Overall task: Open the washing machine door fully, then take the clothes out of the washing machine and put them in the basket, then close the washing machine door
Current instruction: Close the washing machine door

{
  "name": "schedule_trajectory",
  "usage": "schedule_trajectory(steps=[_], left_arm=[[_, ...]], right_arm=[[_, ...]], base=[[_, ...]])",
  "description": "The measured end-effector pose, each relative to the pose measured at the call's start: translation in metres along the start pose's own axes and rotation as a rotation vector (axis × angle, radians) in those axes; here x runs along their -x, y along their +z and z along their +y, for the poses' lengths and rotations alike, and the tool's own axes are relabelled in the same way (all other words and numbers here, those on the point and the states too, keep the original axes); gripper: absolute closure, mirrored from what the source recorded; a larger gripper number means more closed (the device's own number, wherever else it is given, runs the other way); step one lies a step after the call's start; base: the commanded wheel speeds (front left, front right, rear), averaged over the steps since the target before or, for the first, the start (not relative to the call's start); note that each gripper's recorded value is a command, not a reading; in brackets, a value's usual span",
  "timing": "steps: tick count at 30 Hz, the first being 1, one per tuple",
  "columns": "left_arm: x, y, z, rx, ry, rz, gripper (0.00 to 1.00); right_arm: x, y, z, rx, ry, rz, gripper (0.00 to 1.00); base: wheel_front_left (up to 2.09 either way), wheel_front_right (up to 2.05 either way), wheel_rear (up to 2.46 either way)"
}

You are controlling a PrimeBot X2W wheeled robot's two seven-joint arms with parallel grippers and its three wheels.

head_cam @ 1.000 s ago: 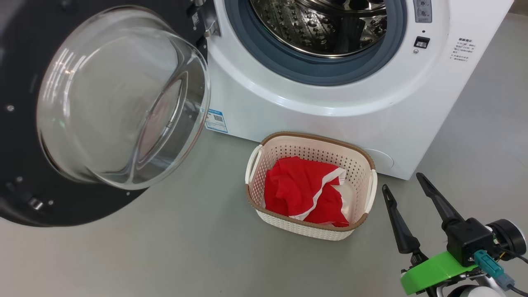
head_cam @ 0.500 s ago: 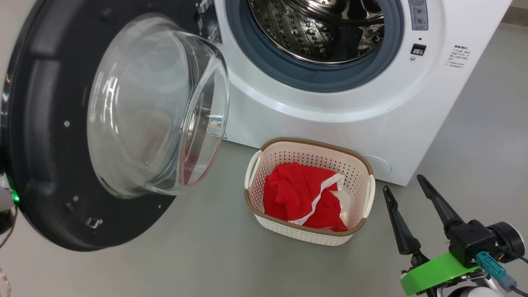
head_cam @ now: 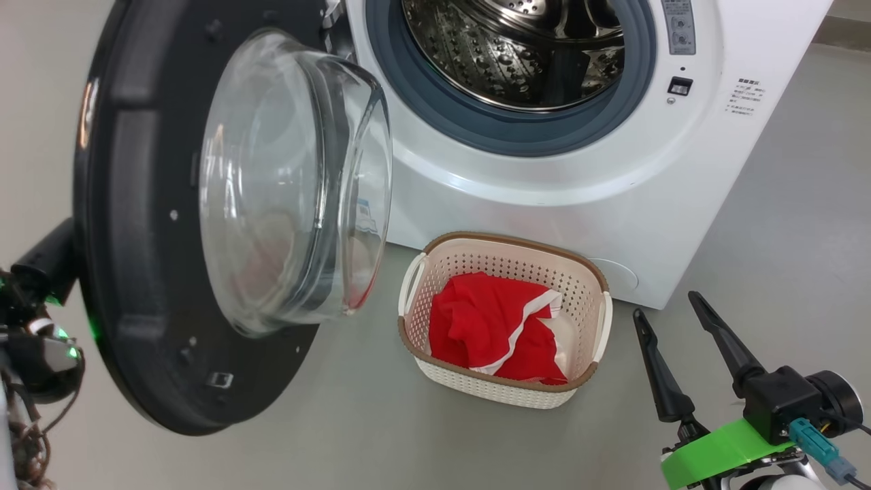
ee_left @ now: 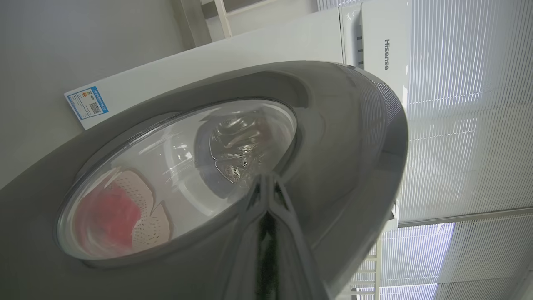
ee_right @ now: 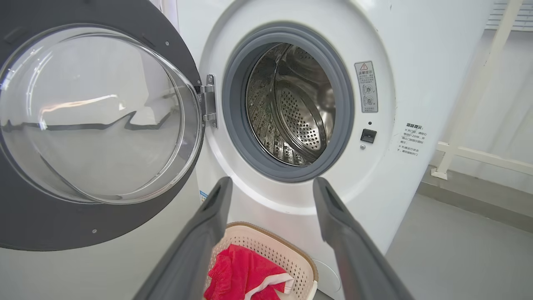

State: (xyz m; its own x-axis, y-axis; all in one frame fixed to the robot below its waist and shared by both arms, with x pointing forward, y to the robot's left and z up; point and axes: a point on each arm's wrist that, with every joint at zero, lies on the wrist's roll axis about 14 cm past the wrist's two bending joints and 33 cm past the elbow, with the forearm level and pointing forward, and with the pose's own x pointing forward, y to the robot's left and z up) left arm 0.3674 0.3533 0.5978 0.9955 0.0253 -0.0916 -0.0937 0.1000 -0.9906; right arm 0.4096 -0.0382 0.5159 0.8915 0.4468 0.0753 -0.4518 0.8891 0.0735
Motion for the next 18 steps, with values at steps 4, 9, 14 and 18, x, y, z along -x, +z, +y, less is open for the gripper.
schedule_trajectory(steps=[4,9,14,18], left_arm=[[0.003,-0.011,-0.008,0.001,-0.025,0.021,1.0],[0.004,-0.026,-0.014,0.002,-0.044,0.05,1.0],[0.003,-0.041,-0.017,0.013,-0.057,0.08,1.0],[0.002,-0.049,-0.019,0.02,-0.059,0.094,1.0]], right_arm=[[0.002,0.0,-0.003,-0.008,-0.01,-0.001,0.0],[0.005,-0.001,-0.006,-0.009,-0.022,0.0,0.0],[0.007,-0.001,-0.01,-0.013,-0.036,-0.004,0.0],[0.01,-0.002,-0.014,-0.017,-0.048,-0.001,0.0]], base=[[0.0,0.0,0.0],[0.0,0.0,0.0],[0.0,0.0,0.0],[0.0,0.0,0.0]])
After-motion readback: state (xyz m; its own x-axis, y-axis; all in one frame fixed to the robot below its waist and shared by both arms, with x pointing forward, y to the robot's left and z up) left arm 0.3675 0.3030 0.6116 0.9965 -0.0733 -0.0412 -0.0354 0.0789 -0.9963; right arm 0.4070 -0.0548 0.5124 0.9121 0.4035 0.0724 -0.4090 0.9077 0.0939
